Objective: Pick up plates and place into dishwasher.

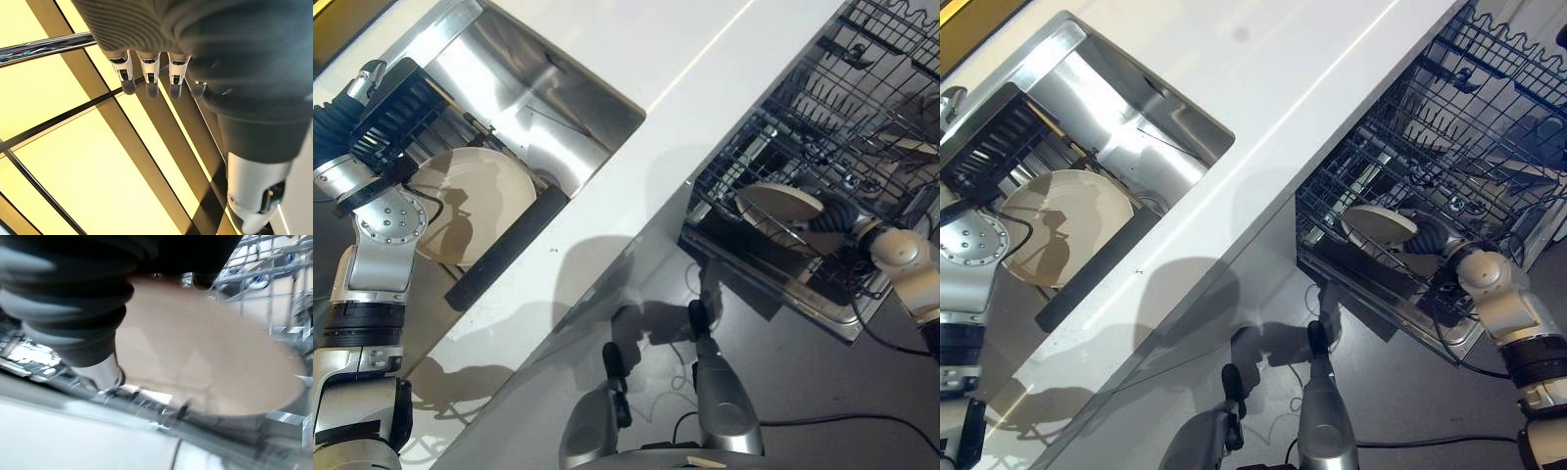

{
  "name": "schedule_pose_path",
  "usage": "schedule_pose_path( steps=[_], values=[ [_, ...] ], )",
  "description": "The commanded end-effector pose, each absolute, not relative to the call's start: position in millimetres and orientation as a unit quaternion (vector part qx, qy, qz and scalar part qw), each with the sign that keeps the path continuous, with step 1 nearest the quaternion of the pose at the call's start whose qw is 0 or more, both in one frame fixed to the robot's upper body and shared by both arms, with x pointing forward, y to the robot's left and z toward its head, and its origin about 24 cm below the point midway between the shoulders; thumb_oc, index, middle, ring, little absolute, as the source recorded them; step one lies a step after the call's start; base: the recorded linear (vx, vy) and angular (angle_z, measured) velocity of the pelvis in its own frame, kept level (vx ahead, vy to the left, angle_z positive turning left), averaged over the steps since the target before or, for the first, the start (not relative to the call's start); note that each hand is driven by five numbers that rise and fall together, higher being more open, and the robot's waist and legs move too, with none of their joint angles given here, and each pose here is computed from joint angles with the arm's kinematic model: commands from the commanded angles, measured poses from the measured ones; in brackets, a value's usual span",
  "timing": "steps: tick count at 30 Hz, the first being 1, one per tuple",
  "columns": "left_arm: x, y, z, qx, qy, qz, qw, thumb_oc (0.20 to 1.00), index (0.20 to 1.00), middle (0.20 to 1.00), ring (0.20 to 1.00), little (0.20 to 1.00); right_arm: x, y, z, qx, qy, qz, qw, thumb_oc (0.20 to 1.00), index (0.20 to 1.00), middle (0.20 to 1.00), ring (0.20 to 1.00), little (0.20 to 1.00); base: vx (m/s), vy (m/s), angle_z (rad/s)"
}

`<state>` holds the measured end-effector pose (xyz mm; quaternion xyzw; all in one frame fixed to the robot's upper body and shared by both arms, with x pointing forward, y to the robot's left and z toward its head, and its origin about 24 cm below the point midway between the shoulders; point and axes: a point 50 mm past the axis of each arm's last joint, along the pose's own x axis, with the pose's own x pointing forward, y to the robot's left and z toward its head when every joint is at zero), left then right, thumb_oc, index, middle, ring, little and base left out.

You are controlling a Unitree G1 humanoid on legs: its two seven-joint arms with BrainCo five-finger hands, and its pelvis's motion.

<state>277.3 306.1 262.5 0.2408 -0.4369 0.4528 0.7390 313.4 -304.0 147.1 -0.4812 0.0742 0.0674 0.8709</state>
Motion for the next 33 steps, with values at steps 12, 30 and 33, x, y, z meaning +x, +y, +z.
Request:
schedule_pose_path(
  steps=[12,30,33],
  values=[
    [249,339,252,0.269,-0.429,0.470,0.723,1.000,1.000,1.000,1.000,1.000,275,-296,102,-0.416,0.072,0.099,0.901,1.000,1.000,1.000,1.000,1.000,0.11,-0.002,0.05],
    [219,359,194,0.313,-0.310,0.446,0.779,1.000,1.000,1.000,1.000,1.000,252,-300,138,-0.406,-0.016,0.058,0.912,1.000,1.000,1.000,1.000,1.000,0.12,-0.012,0.04],
    [219,360,189,0.323,-0.279,0.417,0.802,1.000,1.000,1.000,1.000,1.000,246,-294,163,-0.413,-0.076,0.052,0.906,1.000,1.000,1.000,1.000,1.000,0.04,0.002,0.03]
  ],
)
